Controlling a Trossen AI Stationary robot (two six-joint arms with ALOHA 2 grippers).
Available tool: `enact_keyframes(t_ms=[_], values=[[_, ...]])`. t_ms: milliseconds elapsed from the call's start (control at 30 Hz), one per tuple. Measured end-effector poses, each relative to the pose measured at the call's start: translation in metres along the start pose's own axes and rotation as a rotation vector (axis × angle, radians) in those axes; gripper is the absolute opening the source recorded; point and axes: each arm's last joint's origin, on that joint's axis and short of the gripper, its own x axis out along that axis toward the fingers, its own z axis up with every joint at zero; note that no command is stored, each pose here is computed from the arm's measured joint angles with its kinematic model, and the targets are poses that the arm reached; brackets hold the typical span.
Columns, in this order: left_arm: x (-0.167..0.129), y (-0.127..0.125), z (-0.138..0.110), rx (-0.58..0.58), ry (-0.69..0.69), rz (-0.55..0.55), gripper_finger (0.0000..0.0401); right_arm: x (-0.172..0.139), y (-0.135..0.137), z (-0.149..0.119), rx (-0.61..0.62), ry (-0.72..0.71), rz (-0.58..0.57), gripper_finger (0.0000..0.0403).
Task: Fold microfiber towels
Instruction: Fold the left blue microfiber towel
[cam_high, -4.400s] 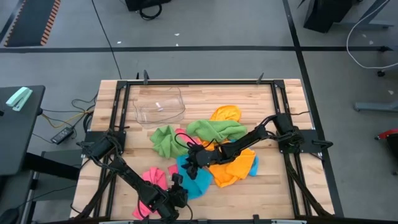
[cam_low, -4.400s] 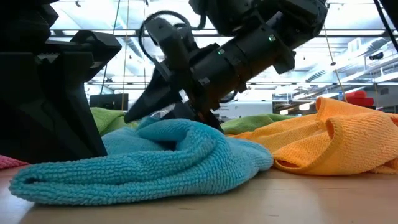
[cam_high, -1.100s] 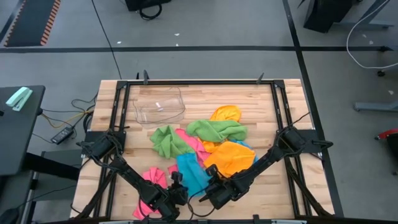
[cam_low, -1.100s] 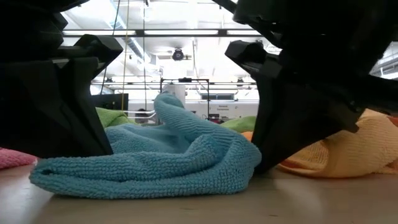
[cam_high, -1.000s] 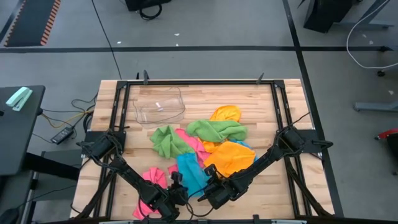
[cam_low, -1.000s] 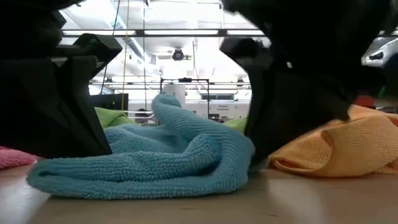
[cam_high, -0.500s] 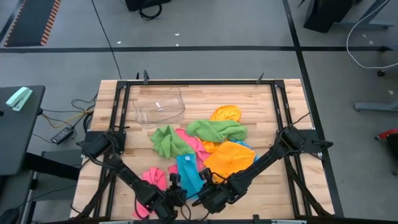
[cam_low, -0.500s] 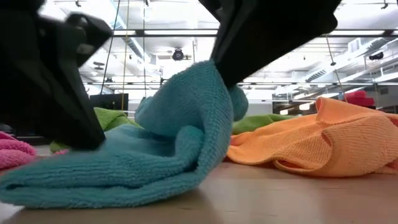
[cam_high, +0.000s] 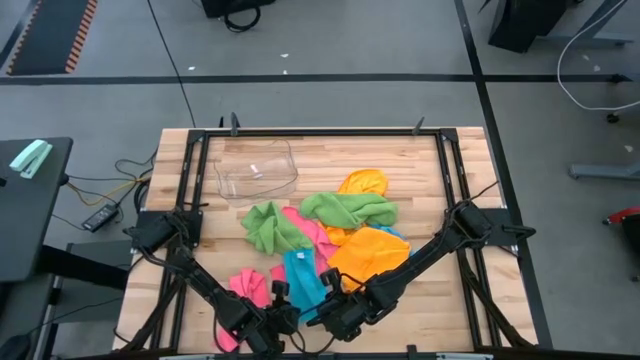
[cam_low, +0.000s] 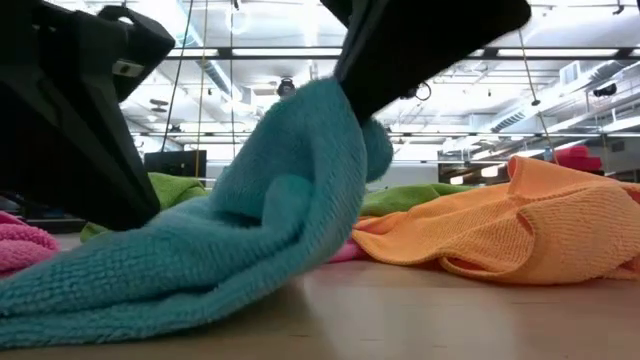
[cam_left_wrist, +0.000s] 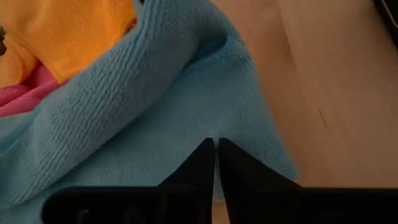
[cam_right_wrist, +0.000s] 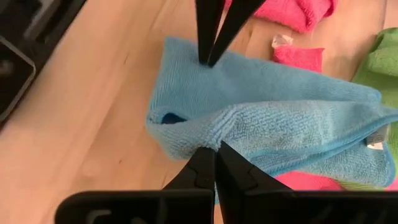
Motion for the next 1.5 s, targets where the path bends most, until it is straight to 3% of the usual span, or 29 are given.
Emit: enact_keyframes(t_ms=[400, 800, 1233, 1500], values=[[0.012, 0.000, -0.001, 0.010, -0.005, 0.009, 0.0029, -0.002, -0.002, 0.000, 0.066, 0.011, 0.023, 0.0006], [-0.033, -0.019, -0.004, 0.061, -0.043, -0.066, 0.0016, -0.002, -0.003, -0.001, 0.077, 0.018, 0.021, 0.0006], [0.012, -0.014, -0.016, -0.030, 0.028, -0.004, 0.0016, -0.002, -0.003, 0.001, 0.110, 0.002, 0.022, 0.0006], [0.013, -0.016, -0.016, -0.009, 0.014, 0.003, 0.0012, -0.003, -0.006, 0.004, 0.194, -0.012, 0.055, 0.0011]])
